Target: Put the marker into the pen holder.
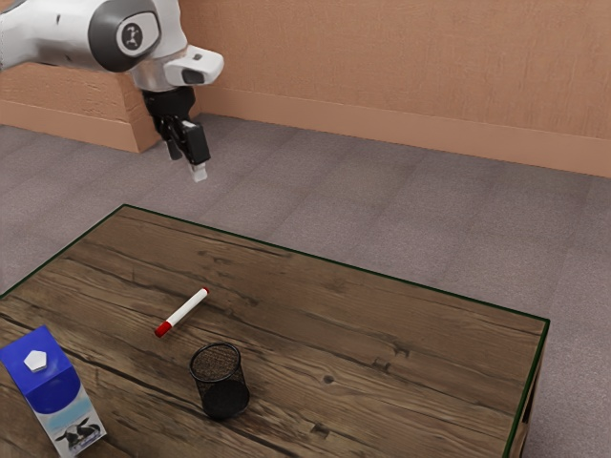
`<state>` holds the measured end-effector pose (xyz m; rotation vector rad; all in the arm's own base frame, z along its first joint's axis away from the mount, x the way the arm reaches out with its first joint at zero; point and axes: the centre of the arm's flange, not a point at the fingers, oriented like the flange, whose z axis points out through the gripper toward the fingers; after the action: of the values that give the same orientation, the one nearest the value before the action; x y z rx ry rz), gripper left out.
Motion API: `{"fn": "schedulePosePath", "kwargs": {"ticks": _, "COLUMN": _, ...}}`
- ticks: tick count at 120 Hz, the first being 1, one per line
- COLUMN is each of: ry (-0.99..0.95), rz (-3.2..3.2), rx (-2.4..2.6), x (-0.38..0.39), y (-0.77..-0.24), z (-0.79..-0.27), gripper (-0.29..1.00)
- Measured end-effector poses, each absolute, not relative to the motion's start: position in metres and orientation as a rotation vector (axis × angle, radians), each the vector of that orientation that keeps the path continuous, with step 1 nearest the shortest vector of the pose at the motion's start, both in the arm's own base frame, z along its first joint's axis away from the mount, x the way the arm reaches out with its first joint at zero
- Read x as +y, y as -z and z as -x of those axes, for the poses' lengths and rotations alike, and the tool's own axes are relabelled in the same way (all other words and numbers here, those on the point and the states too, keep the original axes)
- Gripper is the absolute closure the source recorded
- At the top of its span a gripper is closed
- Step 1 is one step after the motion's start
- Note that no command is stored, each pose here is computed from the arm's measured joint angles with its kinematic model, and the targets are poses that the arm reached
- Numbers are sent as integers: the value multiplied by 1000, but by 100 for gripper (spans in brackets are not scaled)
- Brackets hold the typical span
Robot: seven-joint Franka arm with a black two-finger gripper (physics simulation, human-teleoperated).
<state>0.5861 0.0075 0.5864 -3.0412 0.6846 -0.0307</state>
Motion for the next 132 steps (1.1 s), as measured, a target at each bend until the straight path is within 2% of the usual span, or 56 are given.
{"fn": "schedulePosePath", "kwargs": {"ticks": 18, "ry": 20, "rz": 3008, "rx": 811, "x": -7, "y": -581, "z": -586, "gripper": 0}}
{"fn": "schedulePosePath", "kwargs": {"ticks": 47, "ry": -153, "rz": 3019, "rx": 619, "x": 43, "y": -454, "z": -567, "gripper": 0}}
{"fn": "schedulePosePath", "kwargs": {"ticks": 65, "ry": -171, "rz": 3072, "rx": 386, "x": 68, "y": -380, "z": -587, "gripper": 0}}
{"fn": "schedulePosePath", "kwargs": {"ticks": 74, "ry": -140, "rz": 3115, "rx": 233, "x": 81, "y": -362, "z": -591, "gripper": 0}}
{"fn": "schedulePosePath", "kwargs": {"ticks": 89, "ry": -106, "rz": 3116, "rx": 87, "x": 92, "y": -337, "z": -595, "gripper": 22}}
{"fn": "schedulePosePath", "kwargs": {"ticks": 100, "ry": -120, "rz": 3100, "rx": 14, "x": 100, "y": -312, "z": -603, "gripper": 33}}
{"fn": "schedulePosePath", "kwargs": {"ticks": 132, "ry": -132, "rz": 3076, "rx": -100, "x": 99, "y": -270, "z": -624, "gripper": 47}}
